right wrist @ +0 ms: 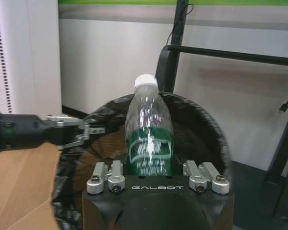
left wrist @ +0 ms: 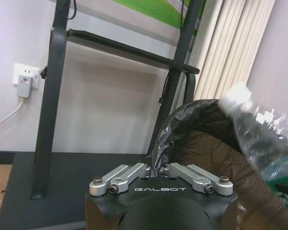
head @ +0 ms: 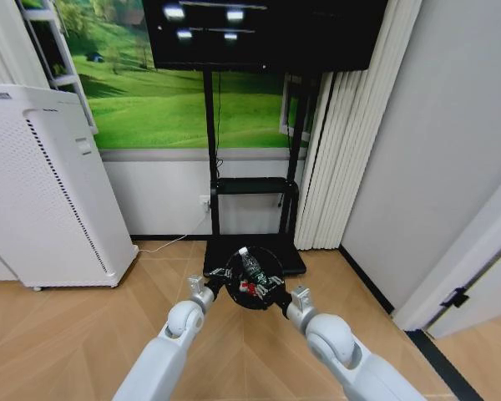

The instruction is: Pick up the trash bin and place the garbage on the floor into it.

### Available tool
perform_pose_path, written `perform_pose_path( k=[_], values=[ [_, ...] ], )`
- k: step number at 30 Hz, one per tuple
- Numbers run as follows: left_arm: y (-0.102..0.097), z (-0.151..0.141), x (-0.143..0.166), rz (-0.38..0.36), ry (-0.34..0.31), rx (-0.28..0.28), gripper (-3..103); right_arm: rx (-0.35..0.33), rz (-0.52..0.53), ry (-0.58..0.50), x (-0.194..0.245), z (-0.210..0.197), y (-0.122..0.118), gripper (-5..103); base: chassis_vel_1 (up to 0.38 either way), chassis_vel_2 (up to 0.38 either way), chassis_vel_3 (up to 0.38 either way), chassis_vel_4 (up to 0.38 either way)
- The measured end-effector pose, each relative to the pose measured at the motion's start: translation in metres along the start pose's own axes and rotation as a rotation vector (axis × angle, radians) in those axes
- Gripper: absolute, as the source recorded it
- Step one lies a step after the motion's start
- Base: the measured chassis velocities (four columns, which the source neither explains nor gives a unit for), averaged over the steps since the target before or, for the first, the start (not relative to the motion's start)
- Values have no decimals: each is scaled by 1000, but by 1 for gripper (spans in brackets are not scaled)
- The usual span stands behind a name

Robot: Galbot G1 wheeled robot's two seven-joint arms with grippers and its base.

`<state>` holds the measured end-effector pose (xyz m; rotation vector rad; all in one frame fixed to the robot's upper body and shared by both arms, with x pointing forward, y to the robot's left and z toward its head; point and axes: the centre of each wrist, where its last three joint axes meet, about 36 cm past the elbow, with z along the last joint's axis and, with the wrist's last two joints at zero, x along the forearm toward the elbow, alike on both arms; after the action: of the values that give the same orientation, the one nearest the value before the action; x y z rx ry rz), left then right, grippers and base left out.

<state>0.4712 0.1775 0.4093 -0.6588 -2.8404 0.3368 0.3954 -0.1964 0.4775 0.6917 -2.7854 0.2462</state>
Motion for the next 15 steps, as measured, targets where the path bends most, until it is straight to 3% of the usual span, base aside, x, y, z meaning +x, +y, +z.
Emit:
perform_pose_path(
  k=[3, 5, 7, 10, 15],
  values=[
    [2, -2, 2, -4, -4, -1, 4, 2, 13, -4, -1, -2, -5, 61, 0, 0, 0, 0],
    [3, -4, 4, -6, -10, 0, 4, 1, 21, -7, -1, -3, -7, 79, 0, 0, 0, 0],
    [3, -4, 4, -6, -11, 0, 4, 1, 20, -7, -1, -3, -7, 79, 0, 0, 0, 0],
    [3, -6, 6, -8, -16, 2, 4, -5, 21, -9, -1, -3, -8, 94, 0, 0, 0, 0],
    [8, -10, 11, -23, -30, 1, 4, -42, 75, -61, 1, -15, -21, 100, 0, 0, 0, 0]
  ],
)
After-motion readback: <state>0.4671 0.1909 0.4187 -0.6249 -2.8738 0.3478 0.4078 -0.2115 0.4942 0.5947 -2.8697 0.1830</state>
